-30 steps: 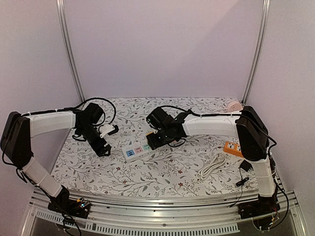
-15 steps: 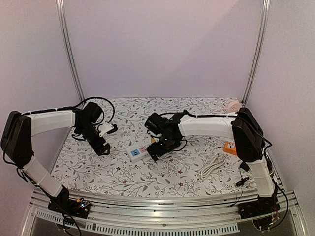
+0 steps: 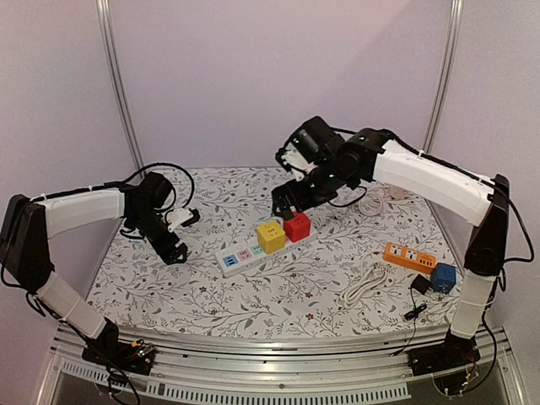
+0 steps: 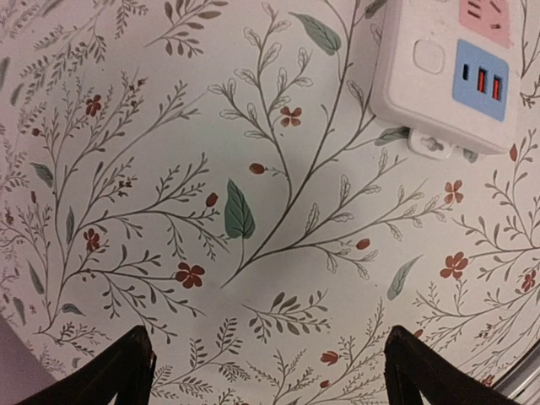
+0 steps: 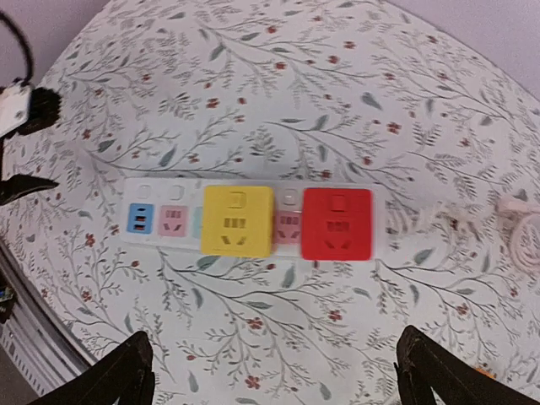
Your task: Insert the plug
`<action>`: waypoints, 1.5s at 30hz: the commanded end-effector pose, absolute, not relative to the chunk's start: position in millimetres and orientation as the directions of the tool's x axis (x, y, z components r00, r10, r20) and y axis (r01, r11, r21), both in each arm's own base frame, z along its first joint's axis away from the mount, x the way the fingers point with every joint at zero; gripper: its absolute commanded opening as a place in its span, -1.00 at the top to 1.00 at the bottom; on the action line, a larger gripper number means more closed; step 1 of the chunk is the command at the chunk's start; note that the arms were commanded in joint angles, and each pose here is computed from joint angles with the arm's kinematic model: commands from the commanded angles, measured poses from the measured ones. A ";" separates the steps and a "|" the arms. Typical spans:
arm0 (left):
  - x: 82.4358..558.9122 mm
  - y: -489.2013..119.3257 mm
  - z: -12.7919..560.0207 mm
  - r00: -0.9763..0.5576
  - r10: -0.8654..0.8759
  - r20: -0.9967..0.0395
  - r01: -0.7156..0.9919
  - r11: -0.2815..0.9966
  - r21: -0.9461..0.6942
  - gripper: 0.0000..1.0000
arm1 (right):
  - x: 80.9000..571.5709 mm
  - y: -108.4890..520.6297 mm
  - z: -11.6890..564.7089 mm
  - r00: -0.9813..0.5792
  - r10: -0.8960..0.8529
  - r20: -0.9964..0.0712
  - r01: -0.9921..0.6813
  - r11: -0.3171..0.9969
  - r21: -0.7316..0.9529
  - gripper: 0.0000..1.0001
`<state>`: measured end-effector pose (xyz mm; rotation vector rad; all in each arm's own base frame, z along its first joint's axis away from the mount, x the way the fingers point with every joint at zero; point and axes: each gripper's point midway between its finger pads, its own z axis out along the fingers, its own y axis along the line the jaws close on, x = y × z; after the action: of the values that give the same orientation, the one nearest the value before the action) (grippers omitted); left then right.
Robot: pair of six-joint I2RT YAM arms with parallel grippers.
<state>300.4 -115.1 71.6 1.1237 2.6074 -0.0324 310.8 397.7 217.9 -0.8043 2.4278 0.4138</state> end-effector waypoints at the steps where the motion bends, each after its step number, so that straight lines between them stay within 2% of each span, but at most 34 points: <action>1: 303.3 -112.3 84.3 -0.637 0.702 -0.318 0.709 0.695 0.115 -0.89 | 362.6 203.9 218.6 -0.819 -0.207 -0.535 -0.161 0.978 -0.132 -0.97; 3: 302.8 -112.5 84.8 -0.635 0.702 -0.321 0.709 0.695 0.117 -0.89 | 355.8 136.9 218.7 -0.827 -0.123 -0.549 0.000 0.976 -0.218 -0.98; 7: 302.2 -112.8 85.7 -0.630 0.703 -0.330 0.711 0.693 0.119 -0.89 | 315.5 40.1 180.5 -0.876 0.055 -0.479 0.224 0.926 -0.304 -0.97; 12: 299.6 -112.6 87.5 -0.618 0.705 -0.347 0.715 0.688 0.124 -0.89 | 266.8 -18.2 116.7 -0.851 0.429 -0.303 0.476 0.874 -0.101 -0.97; 15: 298.8 -112.9 89.5 -0.612 0.706 -0.356 0.717 0.686 0.127 -0.89 | 249.1 -48.8 96.6 -0.780 0.562 -0.275 0.602 0.794 -0.085 -0.98; 29: 296.0 -110.6 88.1 -0.610 0.706 -0.360 0.717 0.685 0.130 -0.87 | 249.0 -54.9 53.4 -0.826 0.535 -0.179 0.561 0.812 -0.160 -0.93; 35: 295.9 -110.3 88.3 -0.614 0.703 -0.360 0.715 0.688 0.123 -0.87 | 244.1 -52.3 40.5 -0.834 0.531 -0.147 0.550 0.819 -0.163 -0.70; 42: 296.3 -112.2 89.6 -0.613 0.700 -0.367 0.717 0.687 0.113 -0.87 | 236.0 -36.7 29.2 -0.834 0.542 -0.104 0.550 0.830 -0.087 -0.34; 45: 295.6 -113.0 89.5 -0.612 0.700 -0.368 0.719 0.686 0.107 -0.87 | 234.3 -30.5 28.9 -0.831 0.549 -0.089 0.554 0.830 -0.054 -0.26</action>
<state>295.3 -114.0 85.2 1.1183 2.5333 -0.0517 247.7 -44.7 45.1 0.8579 2.8753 -0.2245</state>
